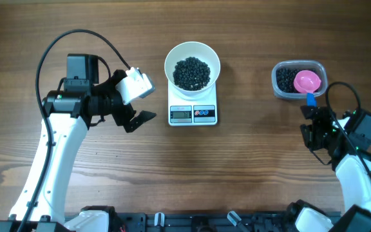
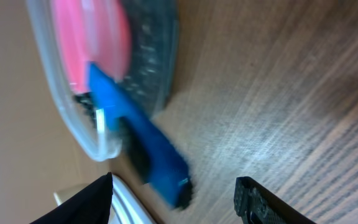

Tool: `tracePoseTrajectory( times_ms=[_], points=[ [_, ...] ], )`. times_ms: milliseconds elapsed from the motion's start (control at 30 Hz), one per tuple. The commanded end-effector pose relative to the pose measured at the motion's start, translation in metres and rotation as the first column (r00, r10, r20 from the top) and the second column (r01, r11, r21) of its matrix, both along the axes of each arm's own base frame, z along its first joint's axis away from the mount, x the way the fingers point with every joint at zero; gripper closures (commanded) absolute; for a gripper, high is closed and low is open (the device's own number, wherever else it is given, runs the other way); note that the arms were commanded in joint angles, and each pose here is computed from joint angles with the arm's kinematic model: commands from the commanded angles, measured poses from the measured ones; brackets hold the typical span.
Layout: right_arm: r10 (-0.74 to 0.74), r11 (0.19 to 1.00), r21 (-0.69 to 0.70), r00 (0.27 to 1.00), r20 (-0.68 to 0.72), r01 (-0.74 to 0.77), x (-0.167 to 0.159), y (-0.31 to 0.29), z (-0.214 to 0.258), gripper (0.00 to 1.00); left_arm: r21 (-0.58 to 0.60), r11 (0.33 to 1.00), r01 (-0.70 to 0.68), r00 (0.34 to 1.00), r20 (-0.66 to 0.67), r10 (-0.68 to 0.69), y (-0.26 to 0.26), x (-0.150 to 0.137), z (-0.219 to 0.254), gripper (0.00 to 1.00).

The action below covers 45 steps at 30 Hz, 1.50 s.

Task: Scoop item into bowl and weigh 150g on scale
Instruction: 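Reach the right gripper down to the scoop's blue handle and regrasp it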

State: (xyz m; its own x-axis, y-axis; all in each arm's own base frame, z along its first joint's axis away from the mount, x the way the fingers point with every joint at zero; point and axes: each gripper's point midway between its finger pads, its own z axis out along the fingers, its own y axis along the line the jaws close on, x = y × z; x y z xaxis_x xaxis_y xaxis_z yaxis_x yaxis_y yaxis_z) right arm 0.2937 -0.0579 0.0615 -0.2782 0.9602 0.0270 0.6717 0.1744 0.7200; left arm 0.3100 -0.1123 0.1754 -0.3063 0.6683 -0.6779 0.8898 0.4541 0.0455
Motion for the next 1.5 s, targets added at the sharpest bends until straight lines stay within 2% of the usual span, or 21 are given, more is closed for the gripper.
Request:
tracePoseTrajectory(
  times_ms=[0, 200, 400, 600, 1167, 1467],
  points=[
    [0.015, 1.000, -0.008, 1.000, 0.007, -0.015, 0.002, 0.000, -0.002, 0.35, 0.004, 1.000, 0.012, 1.000, 0.003, -0.012, 0.001, 0.000, -0.002, 0.00],
    [0.050, 0.995, -0.096, 0.993, 0.103, -0.040, 0.017, -0.009, 0.012, 0.35, 0.004, 1.000, 0.012, 1.000, 0.003, -0.012, 0.001, 0.000, -0.002, 0.00],
    [0.054, 0.988, -0.147, 0.994, 0.098, -0.039, 0.017, -0.015, 0.010, 0.35, 0.004, 1.000, 0.012, 1.000, 0.003, -0.012, 0.001, 0.000, -0.002, 0.00],
    [0.039, 0.981, -0.195, 0.995, 0.088, -0.021, 0.017, -0.023, 0.008, 0.47, 0.004, 1.000, 0.012, 1.000, 0.003, -0.012, 0.001, 0.000, -0.002, 0.00],
    [0.038, 0.974, -0.227, 0.990, 0.132, -0.007, 0.035, -0.034, 0.002, 0.51, 0.004, 1.000, 0.012, 1.000, 0.003, -0.012, 0.001, 0.000, -0.002, 0.00],
    [0.050, 0.978, -0.209, 0.988, 0.144, -0.019, 0.036, -0.031, 0.004, 0.69, 0.004, 1.000, 0.012, 1.000, 0.003, -0.012, 0.001, 0.000, -0.002, 0.00]
  ],
)
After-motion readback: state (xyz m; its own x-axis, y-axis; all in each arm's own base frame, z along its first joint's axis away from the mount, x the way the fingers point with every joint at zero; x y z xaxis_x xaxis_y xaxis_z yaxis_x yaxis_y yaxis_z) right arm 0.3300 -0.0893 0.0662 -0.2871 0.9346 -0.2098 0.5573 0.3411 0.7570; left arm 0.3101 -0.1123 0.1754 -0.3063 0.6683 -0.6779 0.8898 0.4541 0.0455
